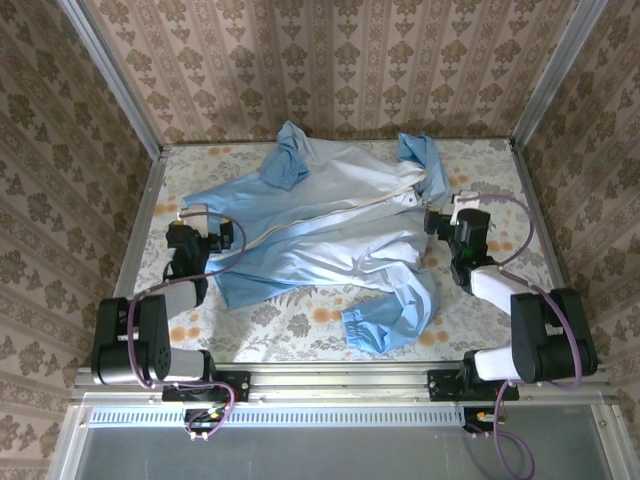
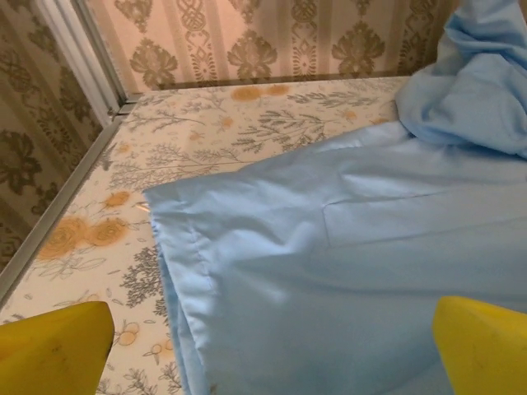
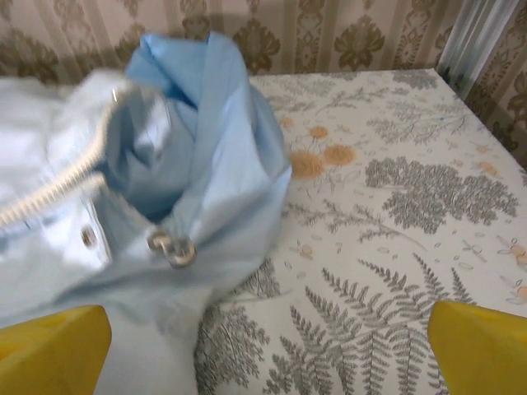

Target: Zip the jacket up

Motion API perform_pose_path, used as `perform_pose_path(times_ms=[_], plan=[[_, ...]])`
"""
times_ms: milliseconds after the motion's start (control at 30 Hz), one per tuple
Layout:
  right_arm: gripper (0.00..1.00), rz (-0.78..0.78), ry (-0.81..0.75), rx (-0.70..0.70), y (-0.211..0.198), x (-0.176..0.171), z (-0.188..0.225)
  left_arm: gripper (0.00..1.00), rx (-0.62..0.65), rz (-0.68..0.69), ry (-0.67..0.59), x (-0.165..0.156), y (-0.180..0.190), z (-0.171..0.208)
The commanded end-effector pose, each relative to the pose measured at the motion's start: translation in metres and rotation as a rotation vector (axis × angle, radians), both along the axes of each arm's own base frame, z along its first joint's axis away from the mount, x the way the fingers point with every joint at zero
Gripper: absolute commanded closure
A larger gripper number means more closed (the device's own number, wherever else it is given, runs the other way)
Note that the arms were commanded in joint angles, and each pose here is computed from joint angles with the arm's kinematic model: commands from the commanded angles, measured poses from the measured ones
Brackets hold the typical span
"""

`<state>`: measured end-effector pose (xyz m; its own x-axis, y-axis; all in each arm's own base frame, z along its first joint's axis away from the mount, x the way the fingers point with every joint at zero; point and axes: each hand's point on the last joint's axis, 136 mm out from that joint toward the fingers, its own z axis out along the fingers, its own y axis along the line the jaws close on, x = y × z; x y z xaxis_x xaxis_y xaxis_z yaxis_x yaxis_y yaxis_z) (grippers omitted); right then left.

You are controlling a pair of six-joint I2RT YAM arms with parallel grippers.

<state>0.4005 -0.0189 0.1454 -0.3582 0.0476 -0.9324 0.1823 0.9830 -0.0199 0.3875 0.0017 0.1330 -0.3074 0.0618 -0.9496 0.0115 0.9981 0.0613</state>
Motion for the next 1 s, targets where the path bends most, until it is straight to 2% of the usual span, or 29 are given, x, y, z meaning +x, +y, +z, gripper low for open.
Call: perform_pose_path(times_ms=[0, 200, 267, 367, 400, 467, 567, 667, 800, 967], plan=[[0.0, 0.014, 0.084, 0.077, 0.009, -0.003, 0.01, 0.0, -0.072, 0.107, 0.104, 0.0, 0.016, 0.0], [0.01, 0.051, 0.242, 0.08, 0.049, 0.002, 0.008, 0.17, -0.23, 0.13, 0.315, 0.012, 0.014, -0.01], [0.03, 0.059, 0.309, 0.064, 0.075, -0.001, -0.005, 0.23, -0.328, 0.173, 0.441, 0.011, 0.009, -0.025], [0.06, 0.117, 0.388, 0.07, 0.128, -0.009, -0.027, 0.3, -0.416, 0.155, 0.589, 0.012, -0.008, -0.045], [0.11, 0.136, 0.416, 0.082, 0.143, -0.012, -0.035, 0.32, -0.427, 0.153, 0.623, 0.013, -0.012, -0.051], [0.27, 0.178, 0.489, 0.135, 0.174, -0.017, -0.055, 0.35, -0.431, 0.14, 0.687, 0.015, -0.022, -0.065], [0.46, 0.203, 0.591, 0.2, 0.2, -0.021, -0.083, 0.41, -0.427, 0.158, 0.801, 0.01, -0.029, -0.088], [0.55, 0.194, 0.673, 0.211, 0.206, -0.024, -0.104, 0.48, -0.424, 0.161, 0.901, -0.001, -0.039, -0.107], [0.63, 0.176, 0.743, 0.195, 0.198, -0.021, -0.121, 0.48, -0.378, 0.156, 0.984, -0.027, -0.051, -0.123], [0.63, 0.123, 0.818, 0.217, 0.176, -0.008, -0.138, 0.48, -0.392, 0.175, 1.045, -0.068, -0.056, -0.132]])
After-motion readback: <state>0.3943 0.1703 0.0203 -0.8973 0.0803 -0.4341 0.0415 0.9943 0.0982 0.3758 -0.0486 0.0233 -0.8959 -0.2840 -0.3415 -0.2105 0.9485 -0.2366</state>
